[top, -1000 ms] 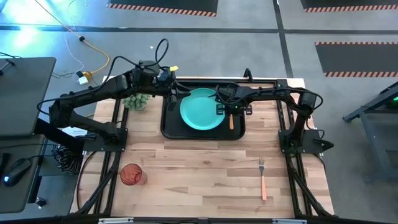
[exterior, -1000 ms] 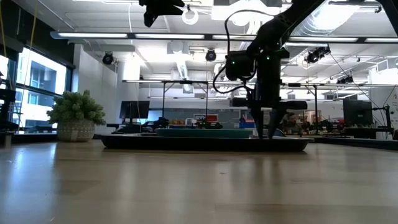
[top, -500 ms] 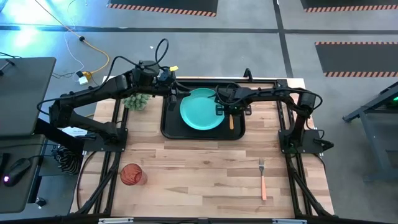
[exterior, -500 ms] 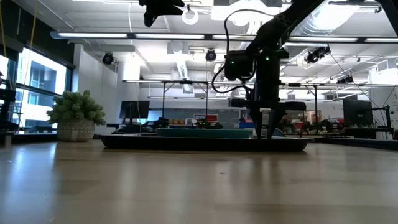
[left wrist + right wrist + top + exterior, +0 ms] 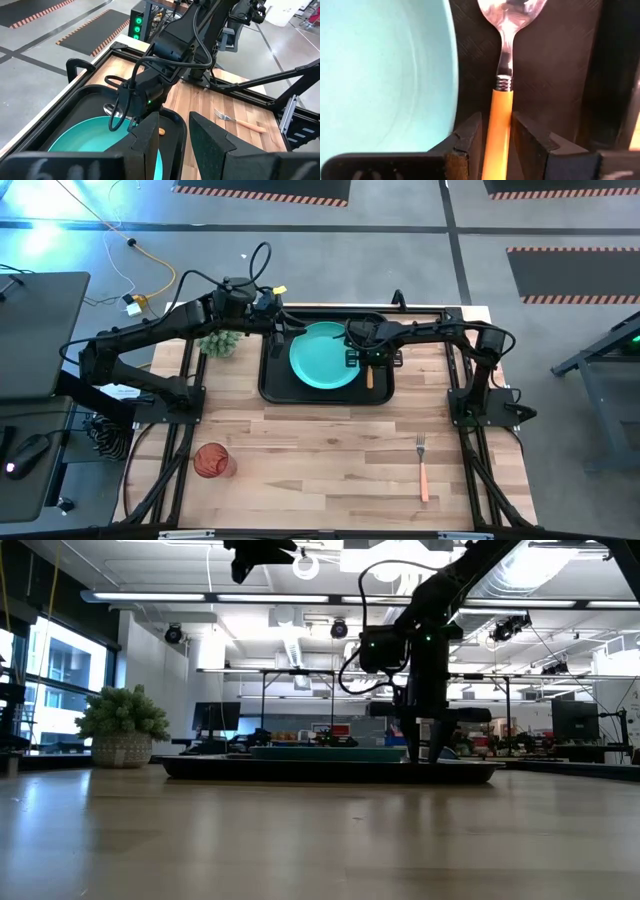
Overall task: Pick and place plate/cup/fork/spoon on tray
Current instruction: Put the spoon onto the black tray, then put the orange glass onto the black tray
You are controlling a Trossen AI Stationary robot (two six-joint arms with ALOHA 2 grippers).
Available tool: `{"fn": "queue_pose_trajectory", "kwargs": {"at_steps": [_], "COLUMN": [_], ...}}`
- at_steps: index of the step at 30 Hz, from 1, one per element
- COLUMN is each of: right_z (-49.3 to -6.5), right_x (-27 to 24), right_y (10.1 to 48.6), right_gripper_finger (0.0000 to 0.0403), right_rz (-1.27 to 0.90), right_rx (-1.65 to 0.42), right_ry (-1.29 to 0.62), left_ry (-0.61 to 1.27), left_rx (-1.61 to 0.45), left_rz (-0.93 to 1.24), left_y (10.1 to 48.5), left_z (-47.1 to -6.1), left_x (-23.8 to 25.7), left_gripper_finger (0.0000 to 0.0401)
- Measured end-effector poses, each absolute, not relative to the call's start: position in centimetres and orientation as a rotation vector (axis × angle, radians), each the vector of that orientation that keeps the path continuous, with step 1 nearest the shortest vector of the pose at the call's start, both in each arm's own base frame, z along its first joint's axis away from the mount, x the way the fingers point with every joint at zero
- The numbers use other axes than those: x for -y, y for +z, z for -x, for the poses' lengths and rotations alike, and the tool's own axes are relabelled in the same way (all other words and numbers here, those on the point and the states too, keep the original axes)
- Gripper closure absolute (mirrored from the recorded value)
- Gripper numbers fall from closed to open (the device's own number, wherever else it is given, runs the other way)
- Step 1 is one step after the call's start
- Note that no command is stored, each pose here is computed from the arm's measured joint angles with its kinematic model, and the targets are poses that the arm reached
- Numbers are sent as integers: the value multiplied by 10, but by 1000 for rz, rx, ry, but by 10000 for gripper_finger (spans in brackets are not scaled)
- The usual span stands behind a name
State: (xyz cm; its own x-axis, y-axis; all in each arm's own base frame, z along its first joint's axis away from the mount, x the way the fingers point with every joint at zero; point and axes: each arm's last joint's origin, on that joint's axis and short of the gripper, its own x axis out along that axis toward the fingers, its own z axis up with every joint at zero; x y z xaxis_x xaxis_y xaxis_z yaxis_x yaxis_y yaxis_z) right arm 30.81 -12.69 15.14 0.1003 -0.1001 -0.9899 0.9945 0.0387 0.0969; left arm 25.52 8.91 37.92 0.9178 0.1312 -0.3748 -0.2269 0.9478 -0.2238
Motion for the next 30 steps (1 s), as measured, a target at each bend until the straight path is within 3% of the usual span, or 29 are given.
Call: {"fn": "queue_pose_trajectory", "kwargs": {"at_steps": [14, 30], "right_z": [-307, -289], "right_x": [126, 119], "right_y": [154, 208], "right_gripper_finger": [304, 304], "right_rz": [-1154, -1105], "right_rx": [-1078, -946], "right_ry": [-1167, -1120], "left_ry": [186, 180], "left_rx": [-365, -367], "left_rz": [268, 228], "left_y": [379, 379], "left_z": [-255, -255], "left_x": [-89, -89], "left_gripper_finger": [302, 302]}}
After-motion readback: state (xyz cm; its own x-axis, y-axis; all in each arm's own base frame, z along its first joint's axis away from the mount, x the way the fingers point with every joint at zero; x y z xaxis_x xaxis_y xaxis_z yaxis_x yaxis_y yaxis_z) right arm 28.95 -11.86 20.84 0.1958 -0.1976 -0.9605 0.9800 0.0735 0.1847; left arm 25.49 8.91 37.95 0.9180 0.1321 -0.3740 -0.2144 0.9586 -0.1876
